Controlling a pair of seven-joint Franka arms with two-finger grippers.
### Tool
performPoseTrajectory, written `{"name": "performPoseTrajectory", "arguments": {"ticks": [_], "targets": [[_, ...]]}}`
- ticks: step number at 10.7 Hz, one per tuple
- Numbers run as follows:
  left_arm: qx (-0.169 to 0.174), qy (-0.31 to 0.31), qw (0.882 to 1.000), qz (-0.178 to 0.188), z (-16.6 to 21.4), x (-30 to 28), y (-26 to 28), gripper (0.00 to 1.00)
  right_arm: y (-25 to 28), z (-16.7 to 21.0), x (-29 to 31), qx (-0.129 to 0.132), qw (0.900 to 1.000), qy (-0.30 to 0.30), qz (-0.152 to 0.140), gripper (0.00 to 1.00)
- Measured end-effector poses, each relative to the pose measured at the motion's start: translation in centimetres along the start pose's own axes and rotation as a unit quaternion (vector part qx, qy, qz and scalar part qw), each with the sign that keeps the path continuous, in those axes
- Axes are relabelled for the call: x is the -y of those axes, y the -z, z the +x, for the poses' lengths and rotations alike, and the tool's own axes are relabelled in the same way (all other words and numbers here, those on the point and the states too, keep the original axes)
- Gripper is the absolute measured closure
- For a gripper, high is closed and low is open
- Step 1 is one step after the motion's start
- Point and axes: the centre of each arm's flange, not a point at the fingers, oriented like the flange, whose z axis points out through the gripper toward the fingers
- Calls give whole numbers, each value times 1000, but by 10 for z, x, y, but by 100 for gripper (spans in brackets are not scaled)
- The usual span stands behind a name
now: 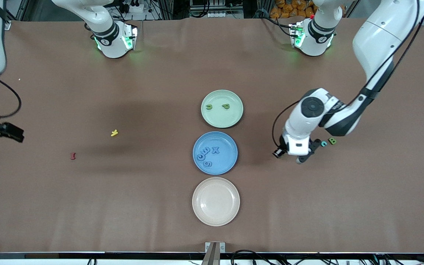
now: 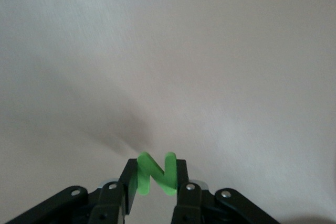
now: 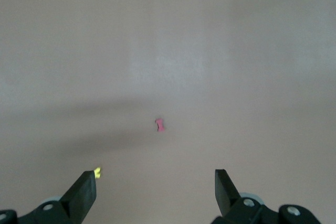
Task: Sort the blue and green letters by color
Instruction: 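Carry the green N to the green plate and open the left gripper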
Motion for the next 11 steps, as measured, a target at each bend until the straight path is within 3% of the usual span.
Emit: {"name": "performPoseTrajectory", "arguments": {"ticks": [3,7,9,11], "targets": [[8,24,1000,-9,-74,-30,6,67,53,-33,-6,29,1000,2,8,0],[23,31,999,-15,-184,-56,18,67,111,-69,18,26,999,28,18,0],[24,20,1000,0,-237,-55,18,67,109,-69,25,17,999,35,19,0],[20,11,1000,14,-266,-51,17,67,78,-60,31,14,999,33,21,0]]}}
